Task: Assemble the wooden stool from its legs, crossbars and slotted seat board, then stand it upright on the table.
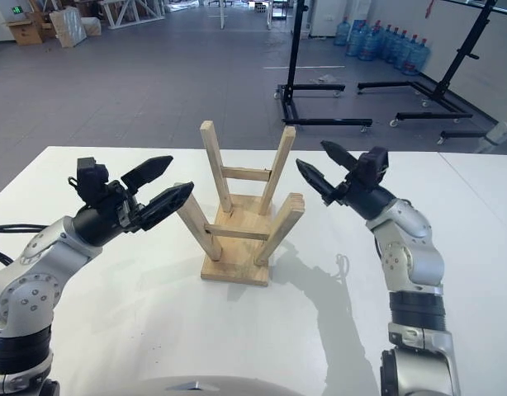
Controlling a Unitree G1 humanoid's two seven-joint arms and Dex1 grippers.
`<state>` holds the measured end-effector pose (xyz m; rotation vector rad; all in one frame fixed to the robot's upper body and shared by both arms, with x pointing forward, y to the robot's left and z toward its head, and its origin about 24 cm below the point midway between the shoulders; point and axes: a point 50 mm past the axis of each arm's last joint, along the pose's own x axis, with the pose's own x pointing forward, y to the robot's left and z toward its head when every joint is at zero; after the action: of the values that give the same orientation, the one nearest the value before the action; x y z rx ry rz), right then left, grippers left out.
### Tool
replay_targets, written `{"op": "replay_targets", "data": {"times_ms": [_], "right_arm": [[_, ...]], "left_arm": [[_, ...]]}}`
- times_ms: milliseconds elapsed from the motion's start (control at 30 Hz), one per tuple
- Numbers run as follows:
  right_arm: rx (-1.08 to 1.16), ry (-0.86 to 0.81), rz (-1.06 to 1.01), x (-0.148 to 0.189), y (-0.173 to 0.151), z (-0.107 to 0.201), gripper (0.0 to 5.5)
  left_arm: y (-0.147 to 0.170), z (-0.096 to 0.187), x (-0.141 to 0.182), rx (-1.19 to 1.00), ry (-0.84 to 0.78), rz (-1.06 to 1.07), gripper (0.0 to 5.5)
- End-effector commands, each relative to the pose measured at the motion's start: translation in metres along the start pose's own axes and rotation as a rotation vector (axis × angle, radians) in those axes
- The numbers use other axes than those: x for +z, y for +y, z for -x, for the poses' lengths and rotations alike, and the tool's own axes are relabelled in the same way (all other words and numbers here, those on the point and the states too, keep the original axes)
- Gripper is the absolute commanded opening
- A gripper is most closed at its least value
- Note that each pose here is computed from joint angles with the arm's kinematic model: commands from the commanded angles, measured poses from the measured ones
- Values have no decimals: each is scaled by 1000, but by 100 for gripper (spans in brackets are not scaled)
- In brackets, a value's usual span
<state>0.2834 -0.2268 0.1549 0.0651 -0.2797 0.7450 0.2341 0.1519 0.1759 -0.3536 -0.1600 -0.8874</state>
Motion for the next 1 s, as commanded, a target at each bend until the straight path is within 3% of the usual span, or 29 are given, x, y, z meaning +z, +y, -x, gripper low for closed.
{"op": "replay_targets", "data": {"times_ms": [33,367,600,867,1000], "right_arm": [[7,-25,20,5,0,-2,404],[-8,23,79,2,-11,-4,404],[191,275,-155,-41,-24,4,404],[230,448,-143,-89,-29,-9,404],[282,478,-156,-107,-18,-21,404]], "left_arm": [[4,-5,-36,166,95,98,539],[32,14,-67,404,240,94,539],[62,19,-71,329,329,-6,539],[94,21,-66,219,372,-32,539],[93,13,-75,186,371,-18,539]]}}
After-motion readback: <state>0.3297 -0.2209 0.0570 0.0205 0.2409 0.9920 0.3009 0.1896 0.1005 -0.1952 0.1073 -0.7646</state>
